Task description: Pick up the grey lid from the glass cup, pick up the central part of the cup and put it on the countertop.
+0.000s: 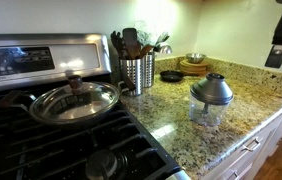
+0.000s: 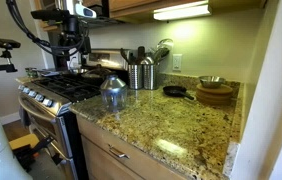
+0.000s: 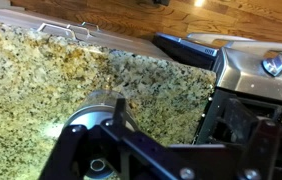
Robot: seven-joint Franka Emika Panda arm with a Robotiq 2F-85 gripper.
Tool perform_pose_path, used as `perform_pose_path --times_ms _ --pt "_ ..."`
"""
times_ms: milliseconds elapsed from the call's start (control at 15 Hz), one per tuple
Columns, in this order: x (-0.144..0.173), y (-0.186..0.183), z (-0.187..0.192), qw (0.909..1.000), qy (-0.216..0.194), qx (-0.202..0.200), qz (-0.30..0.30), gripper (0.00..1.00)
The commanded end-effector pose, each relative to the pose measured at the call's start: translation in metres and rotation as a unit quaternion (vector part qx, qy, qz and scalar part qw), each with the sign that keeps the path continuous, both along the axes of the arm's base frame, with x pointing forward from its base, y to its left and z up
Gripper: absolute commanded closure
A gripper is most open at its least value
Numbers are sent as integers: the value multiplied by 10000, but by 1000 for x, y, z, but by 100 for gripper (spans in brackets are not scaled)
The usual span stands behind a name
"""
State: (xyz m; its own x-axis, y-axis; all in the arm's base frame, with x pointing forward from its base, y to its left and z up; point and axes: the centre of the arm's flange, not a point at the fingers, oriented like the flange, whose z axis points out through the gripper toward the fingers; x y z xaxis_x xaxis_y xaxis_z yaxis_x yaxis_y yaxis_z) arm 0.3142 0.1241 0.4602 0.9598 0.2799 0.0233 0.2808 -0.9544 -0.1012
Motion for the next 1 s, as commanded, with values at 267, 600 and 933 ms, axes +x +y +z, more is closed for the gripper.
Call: perform_pose_path --times_ms 267,600,933 --pt "0 0 0 10000 0 0 0 0" --pt "26 1 -10 10000 46 -41 9 0" --pt "66 1 -24 9991 -223 -354 -46 0"
